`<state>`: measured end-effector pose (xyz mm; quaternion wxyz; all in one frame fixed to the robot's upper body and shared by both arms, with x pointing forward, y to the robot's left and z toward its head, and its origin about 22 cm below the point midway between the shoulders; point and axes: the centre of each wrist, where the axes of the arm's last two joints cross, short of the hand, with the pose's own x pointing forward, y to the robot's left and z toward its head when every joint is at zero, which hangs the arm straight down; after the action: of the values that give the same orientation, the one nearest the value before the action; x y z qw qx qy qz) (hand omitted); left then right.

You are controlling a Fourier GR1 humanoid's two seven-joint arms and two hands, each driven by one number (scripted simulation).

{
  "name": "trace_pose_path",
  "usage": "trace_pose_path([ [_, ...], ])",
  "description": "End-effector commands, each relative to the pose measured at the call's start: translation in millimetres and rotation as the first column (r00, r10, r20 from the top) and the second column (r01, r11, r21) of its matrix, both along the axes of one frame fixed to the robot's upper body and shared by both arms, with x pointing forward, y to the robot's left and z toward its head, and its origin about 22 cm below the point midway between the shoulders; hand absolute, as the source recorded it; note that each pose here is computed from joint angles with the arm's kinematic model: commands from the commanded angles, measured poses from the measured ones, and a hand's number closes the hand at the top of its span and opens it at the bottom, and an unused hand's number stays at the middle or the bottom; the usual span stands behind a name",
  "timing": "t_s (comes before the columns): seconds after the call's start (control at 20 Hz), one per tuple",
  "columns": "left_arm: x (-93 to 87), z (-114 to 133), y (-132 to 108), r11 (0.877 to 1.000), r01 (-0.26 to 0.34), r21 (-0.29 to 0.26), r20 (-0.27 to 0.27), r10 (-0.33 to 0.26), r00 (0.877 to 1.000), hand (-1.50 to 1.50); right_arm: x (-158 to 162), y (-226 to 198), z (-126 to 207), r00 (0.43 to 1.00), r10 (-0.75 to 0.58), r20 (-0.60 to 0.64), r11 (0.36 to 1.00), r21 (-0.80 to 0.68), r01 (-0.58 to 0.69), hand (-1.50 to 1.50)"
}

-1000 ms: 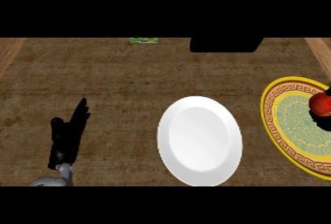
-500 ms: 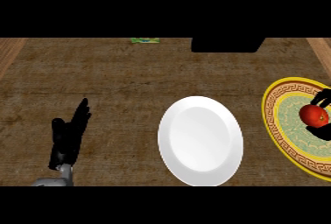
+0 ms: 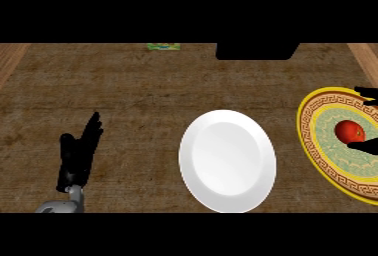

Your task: Pick the tomato from the plate and place it in the plate

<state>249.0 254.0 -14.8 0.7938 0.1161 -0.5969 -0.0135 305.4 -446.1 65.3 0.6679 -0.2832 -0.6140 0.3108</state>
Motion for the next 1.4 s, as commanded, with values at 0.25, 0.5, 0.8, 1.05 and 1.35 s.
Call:
trace_pose_path([
  [0.25, 3.0, 14, 1, 1.0, 0.01, 0.008, 0.004, -0.01, 1.0, 0.0, -27, -54, 1, 0.968, -0.119, 0.219, 0.872, 0.49, -0.003, -1.5],
  [0.5, -14.5, 5, -4, 1.0, -0.002, -0.004, -0.004, 0.002, 1.0, 0.0, -53, -72, -17, 0.984, -0.063, 0.164, 0.856, 0.516, -0.031, -1.5],
  [0.8, 15.1, -8, -4, 1.0, 0.001, 0.014, 0.02, -0.001, 1.0, 0.0, -46, -72, -20, 0.975, -0.03, 0.22, 0.836, 0.54, -0.096, -1.5],
  [1.05, 4.8, 5, -16, 1.0, 0.0, -0.004, -0.009, 0.0, 1.0, 0.0, -35, -55, -24, 0.973, -0.005, 0.23, 0.845, 0.522, -0.119, -1.5],
  [1.35, -12.1, 4, -9, 1.0, 0.0, -0.003, 0.013, 0.0, 1.0, 0.0, -60, -67, -53, 0.983, -0.066, 0.174, 0.881, 0.473, -0.024, -1.5],
])
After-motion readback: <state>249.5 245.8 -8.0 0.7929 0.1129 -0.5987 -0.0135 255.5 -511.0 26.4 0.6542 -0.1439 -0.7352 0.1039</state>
